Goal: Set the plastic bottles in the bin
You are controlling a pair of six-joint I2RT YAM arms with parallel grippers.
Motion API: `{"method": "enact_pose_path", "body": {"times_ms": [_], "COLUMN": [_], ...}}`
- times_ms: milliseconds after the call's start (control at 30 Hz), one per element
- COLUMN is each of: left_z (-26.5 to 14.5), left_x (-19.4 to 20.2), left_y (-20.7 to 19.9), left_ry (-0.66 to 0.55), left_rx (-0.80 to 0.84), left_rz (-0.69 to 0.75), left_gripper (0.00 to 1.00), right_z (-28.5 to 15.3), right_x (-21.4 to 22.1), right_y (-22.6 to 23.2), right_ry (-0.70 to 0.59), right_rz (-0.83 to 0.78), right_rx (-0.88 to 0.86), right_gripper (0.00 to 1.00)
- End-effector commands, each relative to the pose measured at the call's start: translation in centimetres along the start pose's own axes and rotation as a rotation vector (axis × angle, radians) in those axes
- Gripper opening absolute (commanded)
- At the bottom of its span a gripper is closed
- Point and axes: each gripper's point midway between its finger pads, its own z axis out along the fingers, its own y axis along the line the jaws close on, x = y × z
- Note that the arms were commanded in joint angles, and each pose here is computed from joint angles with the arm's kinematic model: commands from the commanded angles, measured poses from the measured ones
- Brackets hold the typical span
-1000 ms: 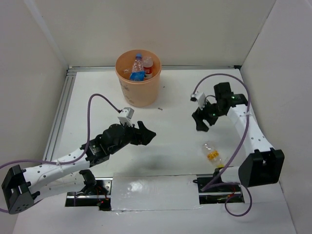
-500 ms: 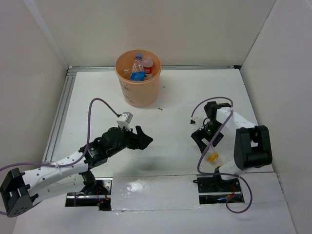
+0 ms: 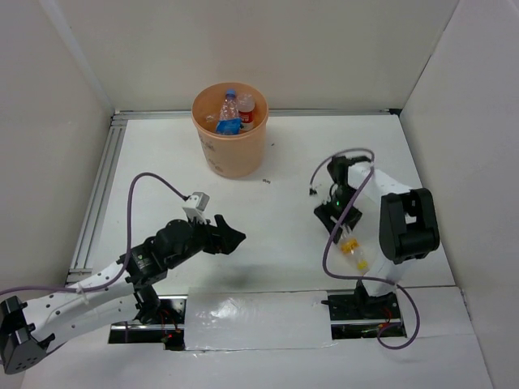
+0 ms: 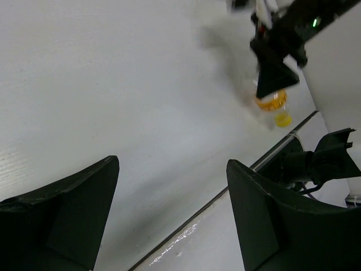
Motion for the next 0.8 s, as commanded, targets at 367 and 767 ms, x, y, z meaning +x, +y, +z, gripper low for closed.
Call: {"method": "enact_pose_path", "body": {"times_ms": [367,767], "left_z": [-1.3,-0.7], "left_x": [-2.1,-2.2], "left_y": [-0.5,-0.1], "left_ry": [-0.069,-0.093], "left_rx": [0.012,-0.003], "left_rz": [0.031,0.02], "left_gripper": [0.89,0.89], "right_z": [-40.0,-45.0], "right_x": [-27.9,-34.9], "right_y": [4.5,12.0], "right_ry": [-1.286,-1.683], "right_rz": [-0.452,-0.598], "right_rx": [0.335,0.174], "right_gripper": [0.0,0.0]}}
